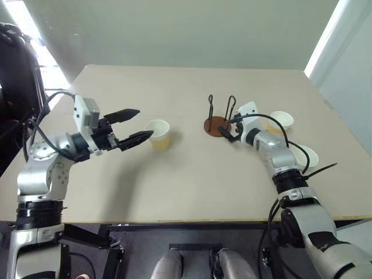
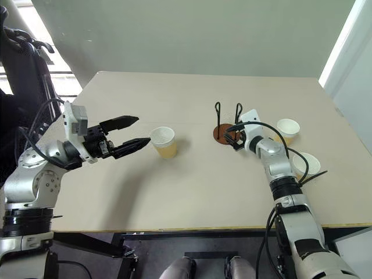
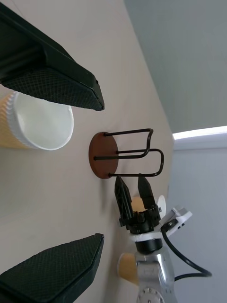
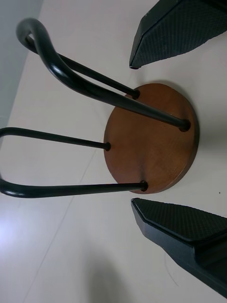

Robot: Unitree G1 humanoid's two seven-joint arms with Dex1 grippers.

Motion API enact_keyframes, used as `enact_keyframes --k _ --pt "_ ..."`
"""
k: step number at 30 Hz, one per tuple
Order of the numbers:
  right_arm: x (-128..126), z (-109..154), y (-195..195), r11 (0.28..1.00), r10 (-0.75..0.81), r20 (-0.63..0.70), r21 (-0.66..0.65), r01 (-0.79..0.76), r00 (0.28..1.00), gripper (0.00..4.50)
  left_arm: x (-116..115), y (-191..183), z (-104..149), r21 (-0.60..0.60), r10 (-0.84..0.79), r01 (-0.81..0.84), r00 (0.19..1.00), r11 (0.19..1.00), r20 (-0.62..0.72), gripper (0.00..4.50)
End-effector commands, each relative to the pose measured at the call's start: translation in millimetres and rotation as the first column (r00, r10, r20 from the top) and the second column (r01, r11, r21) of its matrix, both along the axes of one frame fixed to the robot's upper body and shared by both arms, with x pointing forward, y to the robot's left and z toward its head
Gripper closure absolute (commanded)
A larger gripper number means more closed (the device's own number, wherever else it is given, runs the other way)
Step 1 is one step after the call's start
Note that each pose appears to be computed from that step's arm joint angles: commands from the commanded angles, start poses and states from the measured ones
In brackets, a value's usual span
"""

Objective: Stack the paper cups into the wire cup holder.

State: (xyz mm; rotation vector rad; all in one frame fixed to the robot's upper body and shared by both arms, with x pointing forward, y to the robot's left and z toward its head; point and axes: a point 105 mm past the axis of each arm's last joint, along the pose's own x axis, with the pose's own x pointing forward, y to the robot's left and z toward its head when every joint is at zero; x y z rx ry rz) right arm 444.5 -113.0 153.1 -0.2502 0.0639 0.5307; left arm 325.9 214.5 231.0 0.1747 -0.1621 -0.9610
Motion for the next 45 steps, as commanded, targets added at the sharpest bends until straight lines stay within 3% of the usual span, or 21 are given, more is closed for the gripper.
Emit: enact_keyframes --k 1,11,14,25,35,40,45 --pt "3 22 11 0.999 0.035 0.072 -0.002 -0.035 0.997 0.0 -3 4 17 0.032 -0.02 0.018 0.997 0.999 0.07 0.04" --pt "13 28 19 0.999 0.011 0.08 0.034 -0.014 0.997 0.0 0 2 15 0.038 -0.03 0.029 0.998 0.999 0.051 0.04" --pt "14 26 15 0.999 -0.003 0.071 0.033 0.001 0.997 0.5 0 3 15 0.034 -0.029 0.027 0.999 0.999 0.045 0.0" --pt "13 21 5 1.0 0.019 0.038 0.014 -0.019 0.999 4.46 -1 5 15 0.038 -0.016 0.014 0.999 0.999 0.047 0.0" --pt "3 22 -2 0.987 0.158 -0.003 -0.018 -0.158 0.987 4.48 -1 6 17 0.049 -0.025 0.023 0.999 0.999 0.044 0.0" --pt "-22 21 11 0.925 0.376 -0.074 -0.019 -0.378 0.924 4.48 -1 6 19 0.055 -0.034 0.032 0.998 0.998 0.045 0.0" --pt "-37 25 15 0.899 0.436 -0.09 -0.013 -0.439 0.895 4.48 0 8 19 0.061 -0.035 0.032 0.999 0.998 0.04 0.0"
